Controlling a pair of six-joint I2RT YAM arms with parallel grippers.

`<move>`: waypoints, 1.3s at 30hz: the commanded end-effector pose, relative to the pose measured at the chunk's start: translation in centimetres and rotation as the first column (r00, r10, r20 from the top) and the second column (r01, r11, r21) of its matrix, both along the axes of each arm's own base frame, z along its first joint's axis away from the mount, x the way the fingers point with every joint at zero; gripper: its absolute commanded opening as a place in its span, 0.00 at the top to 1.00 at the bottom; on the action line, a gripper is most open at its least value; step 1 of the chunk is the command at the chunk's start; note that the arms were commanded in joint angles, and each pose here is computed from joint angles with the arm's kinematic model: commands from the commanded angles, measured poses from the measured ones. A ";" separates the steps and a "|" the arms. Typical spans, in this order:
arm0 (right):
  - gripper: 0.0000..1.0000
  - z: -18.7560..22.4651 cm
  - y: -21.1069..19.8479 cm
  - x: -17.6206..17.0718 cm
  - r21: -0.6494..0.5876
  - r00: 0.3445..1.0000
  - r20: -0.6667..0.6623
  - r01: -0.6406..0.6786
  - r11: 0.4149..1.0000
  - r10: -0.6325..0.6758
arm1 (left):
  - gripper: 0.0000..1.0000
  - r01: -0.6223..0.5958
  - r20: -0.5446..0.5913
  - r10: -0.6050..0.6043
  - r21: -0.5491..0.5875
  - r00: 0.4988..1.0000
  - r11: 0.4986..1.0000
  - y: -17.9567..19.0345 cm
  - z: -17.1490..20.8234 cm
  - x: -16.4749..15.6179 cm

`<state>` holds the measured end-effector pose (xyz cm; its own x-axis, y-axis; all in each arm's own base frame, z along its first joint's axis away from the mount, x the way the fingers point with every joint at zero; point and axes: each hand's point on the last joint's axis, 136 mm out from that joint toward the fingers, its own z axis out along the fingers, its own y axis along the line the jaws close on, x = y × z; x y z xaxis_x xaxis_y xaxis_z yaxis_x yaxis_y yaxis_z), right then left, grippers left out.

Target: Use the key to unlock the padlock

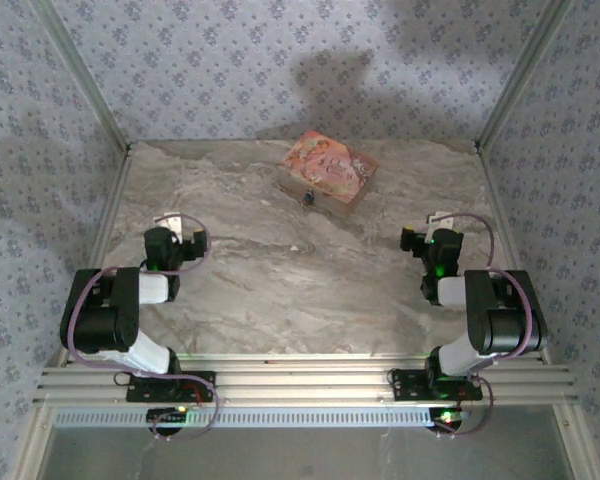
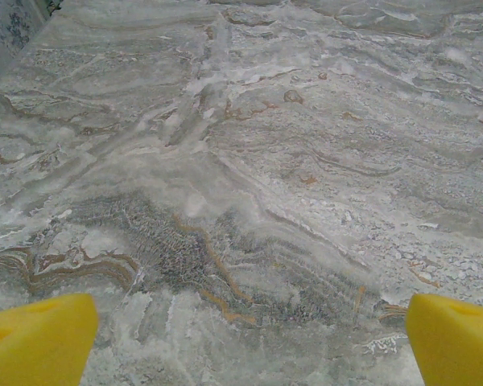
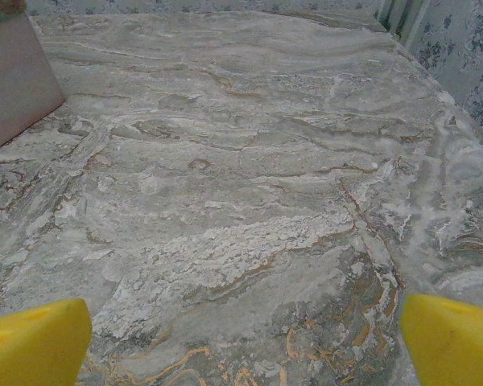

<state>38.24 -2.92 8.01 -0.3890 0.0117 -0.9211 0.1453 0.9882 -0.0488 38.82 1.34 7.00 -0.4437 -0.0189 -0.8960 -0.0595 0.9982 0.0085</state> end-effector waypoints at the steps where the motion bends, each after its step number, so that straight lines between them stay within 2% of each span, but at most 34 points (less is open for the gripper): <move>1: 0.00 1.0 -0.2 0.7 -0.007 1.000 0.011 0.002 1.000 -0.002 | 0.02 0.021 0.062 -0.019 -0.022 0.998 1.000 -0.2 2.1 1.1; 3: 0.00 2.4 -0.3 0.9 -0.015 1.000 -0.010 0.013 1.000 -0.013 | 0.02 0.047 0.034 -0.046 -0.021 0.998 0.999 -0.6 2.9 1.5; 6: 0.00 4.9 -0.9 1.6 -0.012 0.995 -0.077 0.063 0.998 -0.064 | 0.02 0.011 -0.088 -0.016 -0.056 0.996 0.998 -0.4 4.1 2.0; 9: 0.00 7.5 -1.5 2.4 0.141 0.974 -0.141 0.197 0.970 -0.177 | 0.02 0.003 -0.134 -0.024 -0.155 0.991 0.988 -1.3 5.8 2.8; 10: 0.00 8.1 -1.0 2.8 0.185 0.970 -0.166 0.209 0.960 -0.179 | 0.02 -0.006 -0.129 -0.021 -0.202 0.991 0.979 -1.6 6.7 3.1; 14: 0.00 9.6 3.1 6.0 0.316 0.959 -0.260 0.198 0.928 -0.116 | 0.06 0.021 -0.129 -0.069 -0.338 0.989 0.941 -5.0 9.4 5.3; 18: 0.00 10.2 10.4 9.6 0.326 0.947 -0.320 0.101 0.940 0.009 | 0.11 0.110 -0.151 -0.183 -0.397 0.972 0.911 -10.0 10.7 7.8; 23: 0.00 6.2 17.5 11.3 0.306 0.888 -0.452 0.064 0.950 0.086 | 0.14 0.158 -0.180 -0.270 -0.469 0.946 0.869 -14.2 10.3 10.0; 26: 0.00 3.3 19.0 11.1 0.273 0.836 -0.543 0.090 0.958 0.076 | 0.14 0.168 -0.207 -0.298 -0.483 0.932 0.860 -15.8 9.4 10.7; 31: 0.00 -0.3 18.2 9.0 0.235 0.761 -0.647 0.130 0.963 0.055 | 0.15 0.172 -0.252 -0.338 -0.512 0.907 0.842 -17.7 7.7 11.9; 35: 0.00 -2.1 16.8 7.3 0.263 0.714 -0.695 0.144 0.954 0.084 | 0.18 0.184 -0.264 -0.376 -0.547 0.888 0.816 -19.6 6.7 13.1; 39: 0.00 -3.0 15.4 5.4 0.303 0.670 -0.728 0.128 0.944 0.143 | 0.19 0.248 -0.230 -0.450 -0.582 0.863 0.774 -22.7 7.3 14.0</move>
